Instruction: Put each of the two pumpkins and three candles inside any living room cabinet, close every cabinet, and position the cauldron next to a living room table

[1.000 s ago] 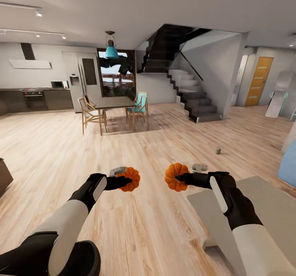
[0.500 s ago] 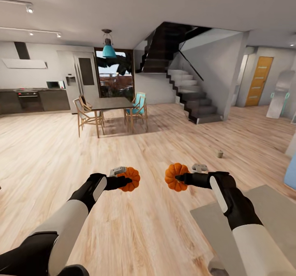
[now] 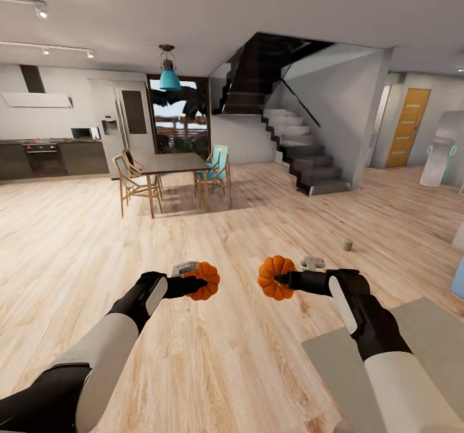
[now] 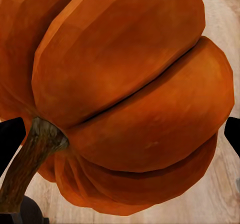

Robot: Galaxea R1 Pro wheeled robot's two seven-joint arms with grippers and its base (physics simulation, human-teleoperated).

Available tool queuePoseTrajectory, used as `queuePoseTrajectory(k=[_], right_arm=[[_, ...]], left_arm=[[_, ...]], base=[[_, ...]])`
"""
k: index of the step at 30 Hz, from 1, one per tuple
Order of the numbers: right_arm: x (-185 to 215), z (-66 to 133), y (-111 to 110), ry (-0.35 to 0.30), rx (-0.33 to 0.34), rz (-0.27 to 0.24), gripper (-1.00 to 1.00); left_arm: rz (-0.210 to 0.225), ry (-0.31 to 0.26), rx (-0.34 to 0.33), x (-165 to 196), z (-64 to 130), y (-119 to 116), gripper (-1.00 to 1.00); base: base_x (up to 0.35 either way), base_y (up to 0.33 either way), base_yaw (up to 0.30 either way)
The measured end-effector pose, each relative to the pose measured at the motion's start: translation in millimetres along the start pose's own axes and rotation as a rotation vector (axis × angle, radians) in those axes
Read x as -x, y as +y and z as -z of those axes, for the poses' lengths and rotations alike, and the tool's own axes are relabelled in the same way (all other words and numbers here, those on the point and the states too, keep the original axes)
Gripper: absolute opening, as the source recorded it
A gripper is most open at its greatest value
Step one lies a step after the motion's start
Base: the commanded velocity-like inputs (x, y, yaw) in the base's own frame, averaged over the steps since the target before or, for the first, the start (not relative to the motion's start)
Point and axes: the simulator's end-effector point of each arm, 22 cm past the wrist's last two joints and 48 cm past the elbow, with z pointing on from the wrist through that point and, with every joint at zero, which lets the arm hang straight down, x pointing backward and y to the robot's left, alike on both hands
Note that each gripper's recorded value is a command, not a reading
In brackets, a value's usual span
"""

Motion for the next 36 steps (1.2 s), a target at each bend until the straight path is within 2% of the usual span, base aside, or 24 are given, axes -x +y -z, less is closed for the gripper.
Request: queuePoseTrajectory(k=[16, 24, 31, 36], right_arm=[[-1.2, -0.7, 2.1, 0.004, 0.000, 0.011, -1.00], [-2.4, -2.0, 5.3, 0.008, 0.005, 0.018, -1.00], [-3.0, -2.1, 6.2, 0.010, 0.004, 0.023, -1.00], [-4.1, -3.6, 7.7, 0.014, 0.003, 0.032, -1.00]], left_arm=[[-0.002, 0.000, 0.001, 0.1, 0.3, 0.2, -1.00], [0.000, -0.001, 0.000, 0.4, 0.1, -0.1, -1.00], [0.000, -0.001, 0.001, 0.2, 0.4, 0.1, -1.00], [0.003, -0.001, -0.002, 0.4, 0.0, -0.3, -1.00]], base=[[0.240, -0.144, 0.000], [0.074, -0.026, 0.000], [0.284, -0.001, 0.000], [0.076, 0.000, 0.134]])
